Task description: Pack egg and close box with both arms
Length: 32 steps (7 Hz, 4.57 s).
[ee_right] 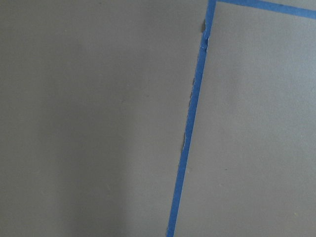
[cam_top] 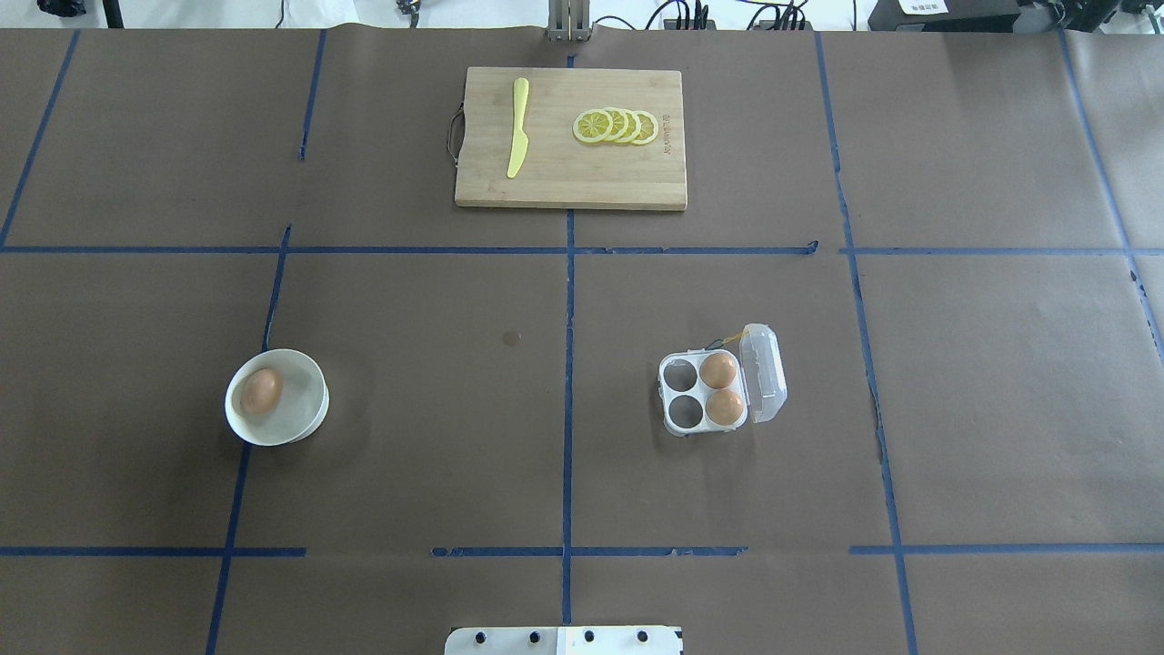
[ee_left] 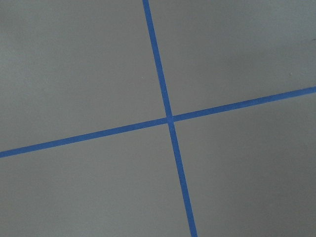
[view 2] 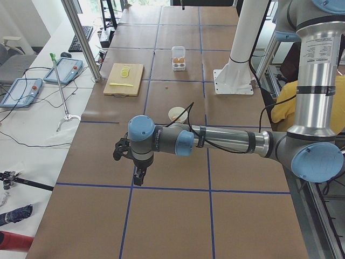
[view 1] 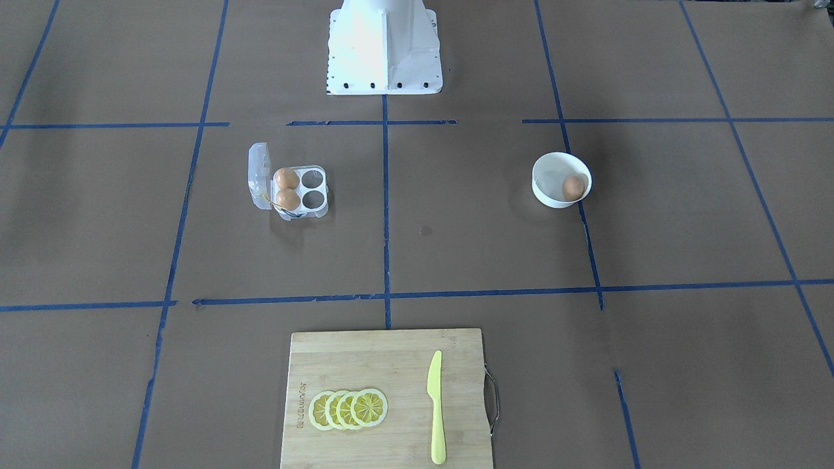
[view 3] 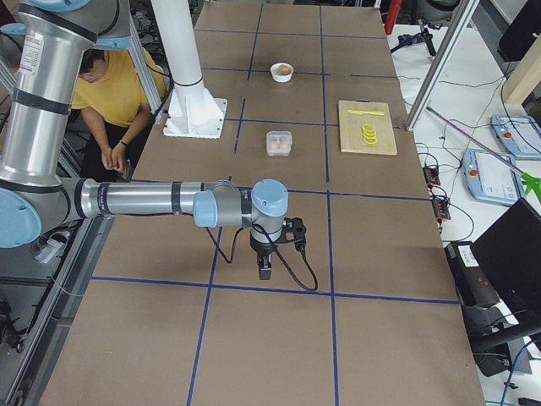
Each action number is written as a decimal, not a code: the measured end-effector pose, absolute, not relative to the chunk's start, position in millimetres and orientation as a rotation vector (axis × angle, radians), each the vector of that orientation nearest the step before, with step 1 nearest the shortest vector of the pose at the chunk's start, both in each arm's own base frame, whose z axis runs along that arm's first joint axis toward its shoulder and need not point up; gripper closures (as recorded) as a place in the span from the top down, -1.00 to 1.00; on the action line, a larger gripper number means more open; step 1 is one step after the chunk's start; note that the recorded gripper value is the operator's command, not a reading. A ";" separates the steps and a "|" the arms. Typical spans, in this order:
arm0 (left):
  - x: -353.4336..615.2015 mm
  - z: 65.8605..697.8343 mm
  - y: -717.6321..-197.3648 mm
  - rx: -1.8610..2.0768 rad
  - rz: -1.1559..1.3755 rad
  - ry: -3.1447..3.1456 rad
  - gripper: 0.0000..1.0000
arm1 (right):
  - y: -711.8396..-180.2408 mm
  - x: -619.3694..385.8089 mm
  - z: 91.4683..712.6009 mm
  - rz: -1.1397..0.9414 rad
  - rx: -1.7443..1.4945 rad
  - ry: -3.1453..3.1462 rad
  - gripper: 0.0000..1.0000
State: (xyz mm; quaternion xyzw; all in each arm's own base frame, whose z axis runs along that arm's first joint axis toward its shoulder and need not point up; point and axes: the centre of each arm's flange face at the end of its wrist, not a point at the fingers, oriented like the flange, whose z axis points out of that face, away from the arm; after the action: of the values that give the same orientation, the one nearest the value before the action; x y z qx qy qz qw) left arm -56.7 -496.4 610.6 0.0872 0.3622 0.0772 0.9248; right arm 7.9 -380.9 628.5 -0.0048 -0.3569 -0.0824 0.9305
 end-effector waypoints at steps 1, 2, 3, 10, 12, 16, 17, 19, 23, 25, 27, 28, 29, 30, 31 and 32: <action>-55.7 609.8 -496.7 0.181 0.162 0.743 1.00 | -380.8 7.9 628.5 -0.169 -0.010 -0.732 1.00; -54.6 608.9 -497.1 0.184 0.167 0.743 1.00 | -380.7 7.3 627.9 -0.169 -0.010 -0.740 1.00; -54.1 609.3 -497.2 0.184 0.169 0.742 1.00 | -380.5 6.3 626.9 -0.169 -0.011 -0.754 1.00; -50.7 574.9 -514.3 0.457 0.273 0.724 1.00 | -409.8 11.1 599.2 -0.226 0.217 -0.762 1.00; -49.9 548.2 -516.6 0.698 0.365 0.701 1.00 | -411.7 11.7 594.9 -0.225 0.228 -0.766 1.00; 8.3 508.1 -492.2 0.911 0.612 0.901 1.00 | -412.5 11.9 595.6 -0.225 0.228 -0.765 1.00; 42.5 497.7 -486.0 0.860 0.601 0.988 1.00 | -412.5 11.9 596.2 -0.225 0.227 -0.765 1.00; 96.4 475.6 -465.8 0.732 0.498 1.098 1.00 | -412.2 12.0 597.1 -0.224 0.225 -0.765 1.00; 243.3 436.5 -405.0 0.605 0.264 1.110 0.76 | -409.3 12.4 601.4 -0.219 0.216 -0.764 1.00; 298.0 437.5 -377.7 0.556 0.227 1.083 0.66 | -408.1 12.6 602.6 -0.219 0.213 -0.763 1.00; 326.1 443.2 -364.4 0.524 0.225 1.022 0.64 | -407.6 12.7 603.1 -0.220 0.213 -0.763 1.00; 335.2 445.4 -360.2 0.513 0.229 0.998 0.63 | -407.3 12.7 603.4 -0.219 0.212 -0.763 1.00; 340.6 446.8 -357.3 0.505 0.233 0.984 0.60 | -407.2 12.7 604.2 -0.219 0.210 -0.763 1.00; 344.1 446.9 -356.7 0.502 0.235 0.980 0.58 | -407.3 12.7 605.0 -0.219 0.209 -0.763 1.00; 347.3 446.9 -357.6 0.500 0.235 0.979 0.58 | -407.2 12.7 605.6 -0.218 0.208 -0.763 1.00; 349.5 446.6 -358.7 0.499 0.233 0.980 0.56 | -407.0 12.7 606.4 -0.218 0.206 -0.763 1.00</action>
State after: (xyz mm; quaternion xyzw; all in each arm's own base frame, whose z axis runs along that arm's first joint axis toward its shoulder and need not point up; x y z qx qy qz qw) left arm 349.5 -358.7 446.6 0.2365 0.4646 0.1105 0.8462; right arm 12.7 -407.0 606.4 0.1003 -0.3708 -0.1058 0.9172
